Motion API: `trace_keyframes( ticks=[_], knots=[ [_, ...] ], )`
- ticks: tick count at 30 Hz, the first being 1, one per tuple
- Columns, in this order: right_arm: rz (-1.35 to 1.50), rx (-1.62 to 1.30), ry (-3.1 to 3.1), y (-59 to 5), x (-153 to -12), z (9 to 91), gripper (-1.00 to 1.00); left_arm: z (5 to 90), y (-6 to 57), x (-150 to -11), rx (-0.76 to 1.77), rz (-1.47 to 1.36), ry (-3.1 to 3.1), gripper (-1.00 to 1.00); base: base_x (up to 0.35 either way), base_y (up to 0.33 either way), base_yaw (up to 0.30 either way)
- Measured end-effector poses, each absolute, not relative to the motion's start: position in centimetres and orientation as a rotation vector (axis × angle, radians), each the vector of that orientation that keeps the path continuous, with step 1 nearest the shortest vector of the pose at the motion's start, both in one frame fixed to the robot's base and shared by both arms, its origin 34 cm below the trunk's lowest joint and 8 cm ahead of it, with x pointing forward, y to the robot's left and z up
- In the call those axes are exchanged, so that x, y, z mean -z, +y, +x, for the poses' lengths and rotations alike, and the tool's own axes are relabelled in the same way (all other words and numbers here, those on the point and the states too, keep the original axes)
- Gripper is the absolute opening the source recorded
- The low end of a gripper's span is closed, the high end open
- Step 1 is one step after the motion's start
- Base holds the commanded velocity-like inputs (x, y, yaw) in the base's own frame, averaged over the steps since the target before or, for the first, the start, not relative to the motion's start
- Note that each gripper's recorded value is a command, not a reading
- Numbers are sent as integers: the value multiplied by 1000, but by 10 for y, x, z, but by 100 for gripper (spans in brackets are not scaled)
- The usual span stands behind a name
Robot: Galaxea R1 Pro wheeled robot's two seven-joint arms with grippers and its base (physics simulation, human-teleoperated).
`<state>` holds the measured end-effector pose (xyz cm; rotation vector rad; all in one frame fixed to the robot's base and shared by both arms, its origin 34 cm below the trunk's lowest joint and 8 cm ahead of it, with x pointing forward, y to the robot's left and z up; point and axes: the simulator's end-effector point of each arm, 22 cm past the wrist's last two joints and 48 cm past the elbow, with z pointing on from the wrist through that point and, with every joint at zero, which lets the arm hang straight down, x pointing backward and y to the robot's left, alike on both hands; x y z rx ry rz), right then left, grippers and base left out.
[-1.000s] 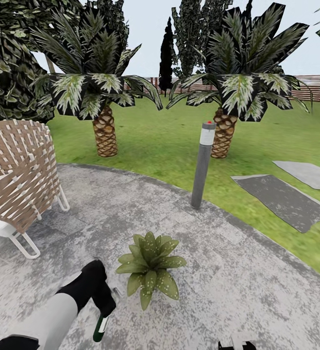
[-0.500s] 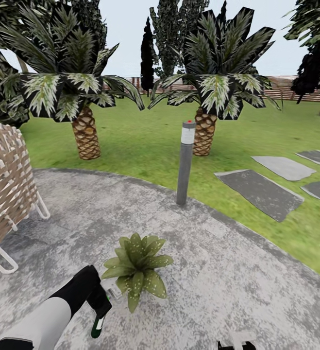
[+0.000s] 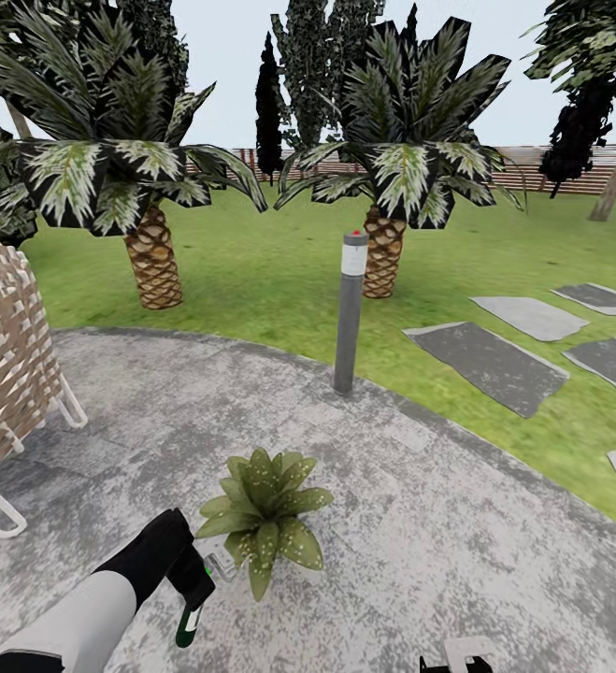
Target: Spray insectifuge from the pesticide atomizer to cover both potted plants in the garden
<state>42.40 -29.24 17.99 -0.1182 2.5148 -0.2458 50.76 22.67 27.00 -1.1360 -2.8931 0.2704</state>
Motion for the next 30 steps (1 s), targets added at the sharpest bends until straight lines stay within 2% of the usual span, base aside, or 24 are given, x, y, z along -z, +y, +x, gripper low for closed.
trace_keyframes(
  ticks=[5, 12, 20, 25, 30],
  knots=[
    [-121, 254, 2519, -297, -179, 422, 100, 507, 227, -270, -270, -1134, -2891, -100, -154, 239, 0],
    [-118, 252, 2516, -296, -180, 424, 100, 508, 227, -270, -270, -1134, -2895, -100, 12, 294, -30],
    [-118, 252, 2516, -296, -180, 424, 100, 509, 225, -271, -273, -1140, -2897, -100, 13, 34, -239],
    [-118, 252, 2516, -296, -180, 424, 100, 509, 226, -271, -272, -1139, -2897, -100, 0, 9, -38],
    [-119, 250, 2517, -295, -180, 424, 100, 509, 227, -271, -271, -1138, -2897, -100, 0, 251, -1]
  ],
)
